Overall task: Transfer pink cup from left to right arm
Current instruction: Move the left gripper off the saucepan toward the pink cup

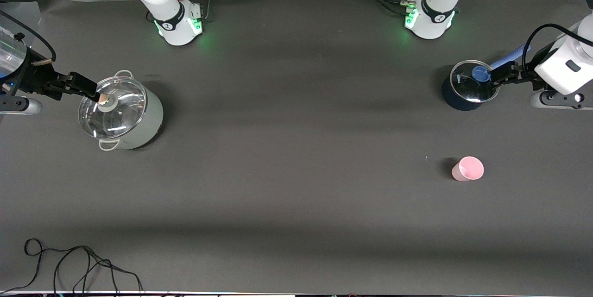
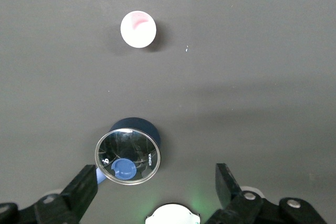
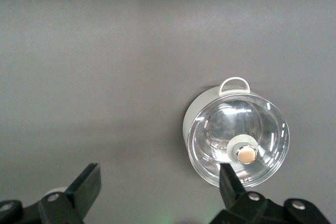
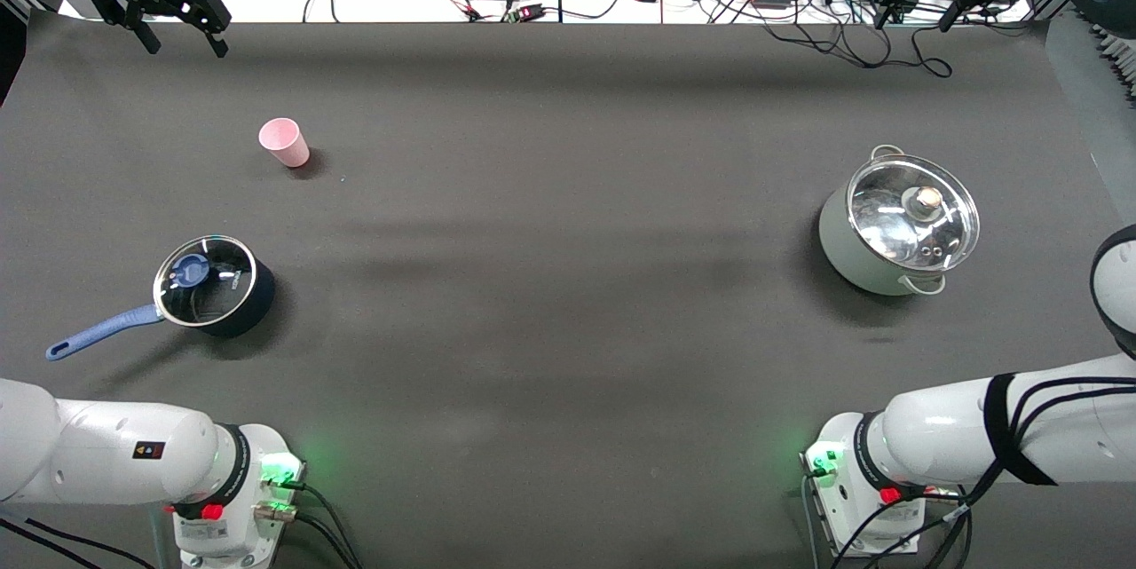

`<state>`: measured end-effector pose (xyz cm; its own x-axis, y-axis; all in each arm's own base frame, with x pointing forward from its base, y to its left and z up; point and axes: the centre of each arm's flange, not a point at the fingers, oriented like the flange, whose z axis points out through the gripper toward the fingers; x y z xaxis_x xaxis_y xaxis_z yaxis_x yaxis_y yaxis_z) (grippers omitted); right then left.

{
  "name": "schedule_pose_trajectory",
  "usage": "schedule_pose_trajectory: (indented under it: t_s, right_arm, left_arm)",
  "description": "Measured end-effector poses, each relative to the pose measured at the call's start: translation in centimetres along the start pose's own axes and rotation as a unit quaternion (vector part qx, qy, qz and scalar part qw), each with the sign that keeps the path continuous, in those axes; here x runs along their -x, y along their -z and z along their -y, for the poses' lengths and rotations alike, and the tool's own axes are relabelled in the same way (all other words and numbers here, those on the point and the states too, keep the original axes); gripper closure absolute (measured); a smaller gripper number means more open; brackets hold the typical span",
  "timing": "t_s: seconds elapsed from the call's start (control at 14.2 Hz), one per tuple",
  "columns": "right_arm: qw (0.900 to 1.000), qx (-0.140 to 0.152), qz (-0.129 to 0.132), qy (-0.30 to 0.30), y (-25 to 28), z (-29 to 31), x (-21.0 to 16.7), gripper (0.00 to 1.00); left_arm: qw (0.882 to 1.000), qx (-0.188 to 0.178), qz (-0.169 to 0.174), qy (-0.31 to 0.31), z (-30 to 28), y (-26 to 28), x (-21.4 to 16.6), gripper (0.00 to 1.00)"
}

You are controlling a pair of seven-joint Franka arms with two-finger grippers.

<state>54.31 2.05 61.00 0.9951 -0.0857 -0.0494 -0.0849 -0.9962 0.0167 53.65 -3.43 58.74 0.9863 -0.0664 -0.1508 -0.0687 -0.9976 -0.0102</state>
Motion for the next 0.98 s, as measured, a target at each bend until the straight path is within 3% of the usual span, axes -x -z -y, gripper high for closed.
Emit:
schedule_pose_trajectory:
  t_s: [0.63,0.84,0.98]
  right_arm:
    - [1.000,-0.002,-0.001,0.000,0.0,0.1,-0.1,0.00]
    - [1.000,-0.002,-0.001,0.000,0.0,0.1,-0.1,0.00]
    - [1.000,-0.002,0.000,0.000,0.0,0.1,-0.1,0.00]
  left_arm:
    - [1.000,-0.001,-0.008,-0.004,-0.1,0.6,-0.6,0.00]
    - [0.997,-0.002,-0.024,-0.077,0.0,1.6,-2.1,0.00]
    - [0.987,-0.007,-0.042,-0.157,0.3,2.5,-3.3,0.00]
